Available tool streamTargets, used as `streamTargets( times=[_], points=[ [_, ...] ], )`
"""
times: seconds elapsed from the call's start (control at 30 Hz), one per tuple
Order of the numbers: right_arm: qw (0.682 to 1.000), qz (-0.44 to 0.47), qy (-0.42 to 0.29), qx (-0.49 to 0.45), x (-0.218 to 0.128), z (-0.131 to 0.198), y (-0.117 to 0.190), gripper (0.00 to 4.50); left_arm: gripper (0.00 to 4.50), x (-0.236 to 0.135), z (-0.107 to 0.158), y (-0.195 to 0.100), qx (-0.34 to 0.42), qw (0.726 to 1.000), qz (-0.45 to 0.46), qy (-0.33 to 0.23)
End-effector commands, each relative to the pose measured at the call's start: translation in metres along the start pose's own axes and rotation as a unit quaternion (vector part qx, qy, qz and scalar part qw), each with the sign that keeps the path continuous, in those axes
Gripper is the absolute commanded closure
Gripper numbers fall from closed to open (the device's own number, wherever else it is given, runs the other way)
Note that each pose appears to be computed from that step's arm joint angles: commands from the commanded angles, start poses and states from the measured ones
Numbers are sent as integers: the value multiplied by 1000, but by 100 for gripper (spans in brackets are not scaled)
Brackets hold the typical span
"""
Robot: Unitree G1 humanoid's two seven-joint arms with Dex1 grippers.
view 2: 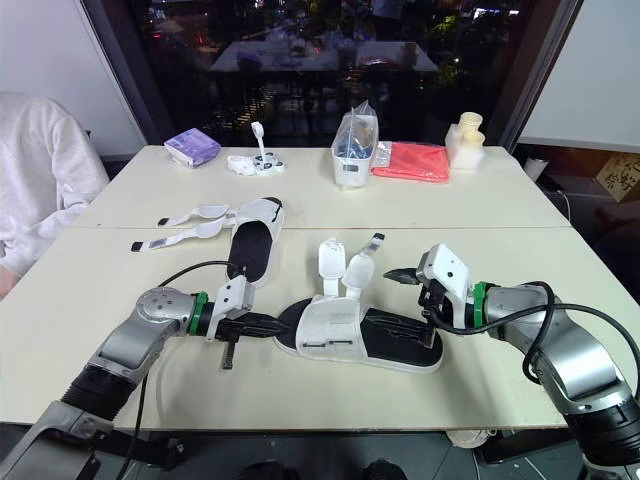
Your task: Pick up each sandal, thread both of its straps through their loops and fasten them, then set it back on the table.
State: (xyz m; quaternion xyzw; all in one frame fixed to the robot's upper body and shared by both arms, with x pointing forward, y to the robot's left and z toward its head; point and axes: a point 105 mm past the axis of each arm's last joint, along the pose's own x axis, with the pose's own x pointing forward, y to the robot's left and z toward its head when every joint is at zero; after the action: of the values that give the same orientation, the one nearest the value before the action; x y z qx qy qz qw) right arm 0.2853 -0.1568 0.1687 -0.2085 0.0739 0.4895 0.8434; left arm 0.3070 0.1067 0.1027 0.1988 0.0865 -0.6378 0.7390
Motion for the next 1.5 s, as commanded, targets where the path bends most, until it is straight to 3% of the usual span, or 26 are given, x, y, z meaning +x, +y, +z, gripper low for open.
streamTargets(
  times=[0.03, 0.3, 0.7, 0.8, 0.9, 0.97, 1.1, 1.23, 1.5],
  points=[
    [1000, -3, -11, -19, -2, 11, 0, 0, 449, -2, 6, 4, 5, 1000, 14, -13],
    [1000, -6, -9, -19, -2, 10, -1, 0, 449, 26, 7, 0, 12, 999, -17, -26],
    [1000, -6, -9, -20, -2, 10, -1, 0, 449, 28, 7, 1, 15, 999, -19, -27],
    [1000, -18, -12, -6, -1, 10, -5, 0, 449, 52, 11, -2, 12, 998, -34, -43],
    [995, -43, -3, 93, 0, -3, -22, 0, 449, 58, 10, -7, 9, 998, -42, -48],
    [979, -54, -46, 191, -1, 7, -39, 0, 449, 59, 10, -8, 10, 998, -43, -48],
    [954, -52, -77, 286, -3, 19, -55, 0, 449, 59, 9, -8, 12, 998, -45, -46],
    [913, -62, -34, 403, 9, 0, -74, 0, 449, 59, 10, -9, 15, 998, -47, -44],
    [859, -22, -17, 511, 44, -10, -76, 0, 449, 59, 11, -10, 17, 998, -47, -42]
  ],
)
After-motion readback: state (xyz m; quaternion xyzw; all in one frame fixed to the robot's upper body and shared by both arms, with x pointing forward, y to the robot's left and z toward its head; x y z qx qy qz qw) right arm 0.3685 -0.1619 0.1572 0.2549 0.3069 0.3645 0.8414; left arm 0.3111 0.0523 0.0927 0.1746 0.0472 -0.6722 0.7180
